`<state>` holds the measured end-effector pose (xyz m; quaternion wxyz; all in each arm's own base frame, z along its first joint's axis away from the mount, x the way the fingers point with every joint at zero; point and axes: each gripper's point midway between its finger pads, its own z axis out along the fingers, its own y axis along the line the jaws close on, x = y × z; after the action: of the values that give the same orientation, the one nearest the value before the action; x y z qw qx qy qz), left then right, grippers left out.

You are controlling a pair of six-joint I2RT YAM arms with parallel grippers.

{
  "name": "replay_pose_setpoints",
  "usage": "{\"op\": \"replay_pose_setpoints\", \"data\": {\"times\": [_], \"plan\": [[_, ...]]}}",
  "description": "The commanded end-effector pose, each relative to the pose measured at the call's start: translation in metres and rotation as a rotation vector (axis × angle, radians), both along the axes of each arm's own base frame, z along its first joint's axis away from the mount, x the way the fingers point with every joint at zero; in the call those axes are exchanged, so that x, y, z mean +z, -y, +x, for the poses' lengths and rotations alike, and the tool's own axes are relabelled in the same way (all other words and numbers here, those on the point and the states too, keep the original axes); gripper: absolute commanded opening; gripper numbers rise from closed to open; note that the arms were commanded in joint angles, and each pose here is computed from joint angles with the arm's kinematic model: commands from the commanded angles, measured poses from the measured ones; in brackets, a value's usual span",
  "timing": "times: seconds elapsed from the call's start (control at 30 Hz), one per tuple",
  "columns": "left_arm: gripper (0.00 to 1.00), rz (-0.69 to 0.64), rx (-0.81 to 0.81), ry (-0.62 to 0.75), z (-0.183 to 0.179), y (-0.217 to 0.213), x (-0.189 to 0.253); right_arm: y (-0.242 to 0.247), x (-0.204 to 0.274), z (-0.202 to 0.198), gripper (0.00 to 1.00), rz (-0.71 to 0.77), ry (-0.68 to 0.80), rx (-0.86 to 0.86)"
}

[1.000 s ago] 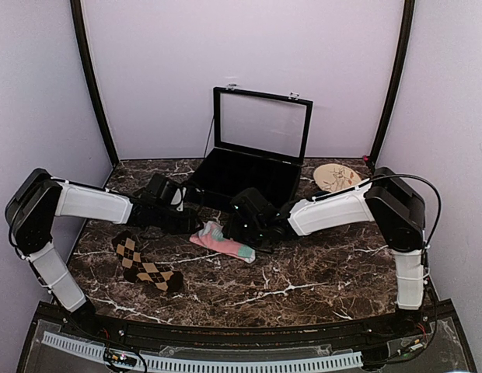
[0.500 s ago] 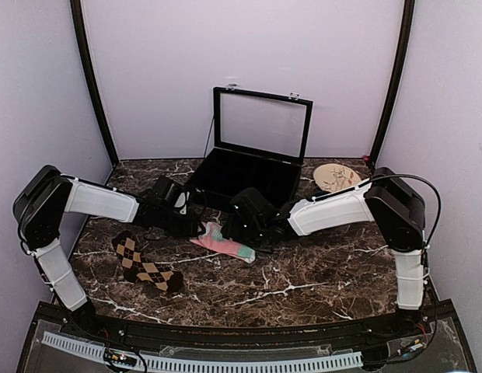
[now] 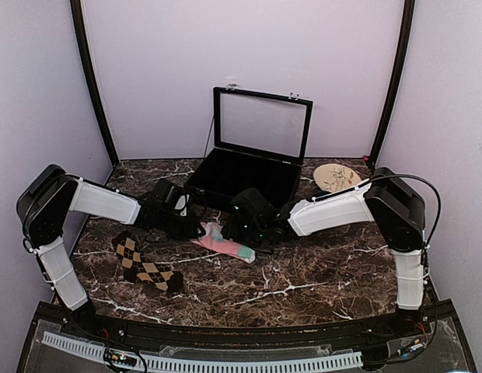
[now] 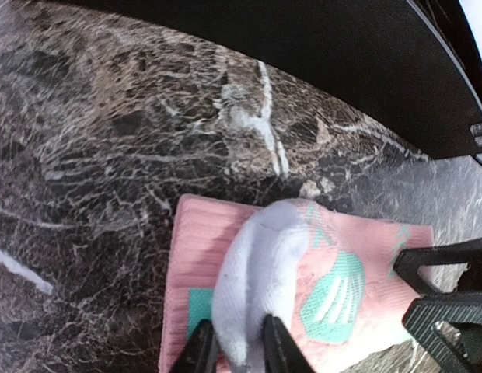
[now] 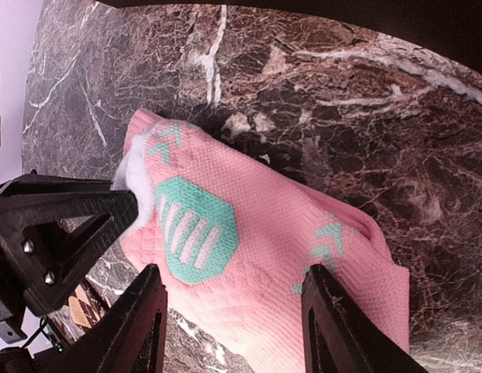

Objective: Roll the socks
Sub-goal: Smooth out the sock at the center of the board.

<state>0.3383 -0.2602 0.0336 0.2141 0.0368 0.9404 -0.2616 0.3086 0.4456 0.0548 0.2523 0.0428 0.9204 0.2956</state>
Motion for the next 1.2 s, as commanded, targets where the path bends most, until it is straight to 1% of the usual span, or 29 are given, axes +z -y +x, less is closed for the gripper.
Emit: {"op": "replay_pose_setpoints", "data": {"times": [0.0, 0.07, 0.1, 0.37, 0.53, 0.8, 0.97, 1.17], "plan": [[0.14, -0.065, 0.024, -0.006, -0.003, -0.006, 0.001, -0.003, -0.01, -0.005, 0.55, -0.001, 0.0, 0.011], [0.01, -0.077, 0.026, 0.011, -0.002, -0.007, 0.004, -0.002, -0.011, -0.005, 0.55, -0.002, -0.002, 0.01], [0.0, -0.077, 0.024, 0.019, -0.002, -0.007, 0.006, -0.002, -0.011, -0.005, 0.55, -0.002, -0.001, 0.01], [0.0, -0.075, 0.052, 0.067, -0.002, -0.018, 0.016, 0.003, -0.006, -0.004, 0.55, -0.017, 0.019, 0.002], [0.0, -0.068, 0.073, 0.086, -0.003, -0.025, 0.019, 0.007, -0.015, -0.006, 0.55, -0.028, 0.001, -0.005], [0.0, -0.035, 0.096, 0.064, -0.009, -0.036, 0.008, 0.015, -0.038, -0.011, 0.55, -0.016, -0.047, -0.031], [0.0, -0.01, 0.104, 0.07, -0.006, -0.039, 0.004, 0.018, -0.046, -0.012, 0.54, -0.012, -0.058, -0.041], [0.0, 0.04, 0.1, 0.044, -0.005, -0.043, -0.011, 0.024, -0.057, -0.014, 0.54, -0.018, -0.065, -0.056]]}}
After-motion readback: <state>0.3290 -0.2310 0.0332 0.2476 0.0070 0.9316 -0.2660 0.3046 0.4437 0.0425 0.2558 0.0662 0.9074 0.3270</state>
